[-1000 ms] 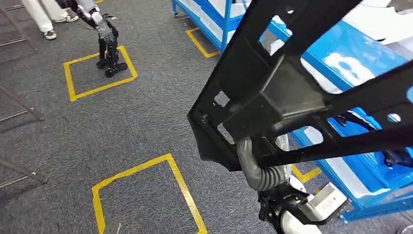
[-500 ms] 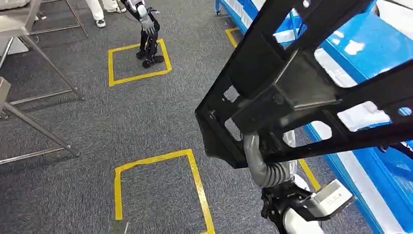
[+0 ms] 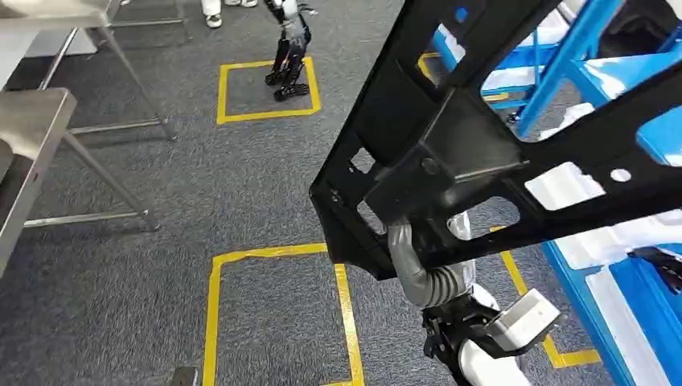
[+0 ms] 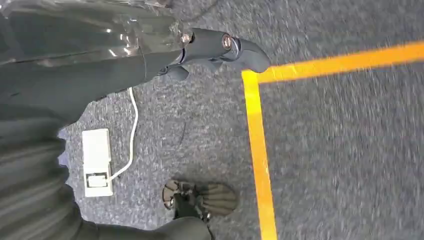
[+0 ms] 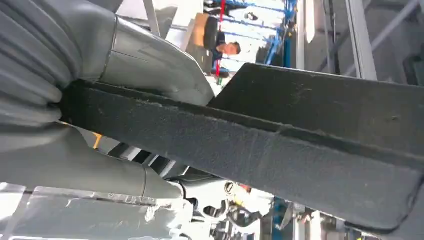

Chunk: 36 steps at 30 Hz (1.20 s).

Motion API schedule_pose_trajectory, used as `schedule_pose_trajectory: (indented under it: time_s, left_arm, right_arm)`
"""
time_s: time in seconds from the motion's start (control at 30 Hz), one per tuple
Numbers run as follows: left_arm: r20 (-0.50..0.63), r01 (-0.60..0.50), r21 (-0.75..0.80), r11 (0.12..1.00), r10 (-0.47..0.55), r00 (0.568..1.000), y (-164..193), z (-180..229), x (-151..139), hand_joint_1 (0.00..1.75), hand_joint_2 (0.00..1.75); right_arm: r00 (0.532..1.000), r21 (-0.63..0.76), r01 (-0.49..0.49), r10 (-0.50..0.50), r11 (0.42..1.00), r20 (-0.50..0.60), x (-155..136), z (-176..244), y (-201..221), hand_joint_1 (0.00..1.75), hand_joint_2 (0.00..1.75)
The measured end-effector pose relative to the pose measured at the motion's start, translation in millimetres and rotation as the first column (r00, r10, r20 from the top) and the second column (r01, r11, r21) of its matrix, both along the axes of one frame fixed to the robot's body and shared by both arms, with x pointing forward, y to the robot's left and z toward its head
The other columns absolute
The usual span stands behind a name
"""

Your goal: Take the parts from the cabinet and place them on the table.

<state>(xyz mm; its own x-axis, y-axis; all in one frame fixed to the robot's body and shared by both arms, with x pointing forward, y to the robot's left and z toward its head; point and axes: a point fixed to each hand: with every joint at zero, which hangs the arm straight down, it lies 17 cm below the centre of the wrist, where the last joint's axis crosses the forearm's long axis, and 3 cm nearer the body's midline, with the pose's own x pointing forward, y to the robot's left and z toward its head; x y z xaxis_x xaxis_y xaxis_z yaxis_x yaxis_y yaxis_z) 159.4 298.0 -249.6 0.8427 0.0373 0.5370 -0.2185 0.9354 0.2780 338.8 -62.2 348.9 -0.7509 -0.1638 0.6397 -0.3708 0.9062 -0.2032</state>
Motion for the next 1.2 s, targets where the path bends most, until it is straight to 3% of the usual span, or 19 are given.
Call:
schedule_pose_trajectory:
  time_s: [1.2]
  left_arm:
    - [-0.02,-0.032,-0.033,0.999,0.032,0.999,-4.4,-3.0,-4.9,0.0,1.75]
  right_arm:
    - [0.994,0.0,0.107,-0.107,0.994,0.002,17.4,-0.1,-26.2,1.75,1.75]
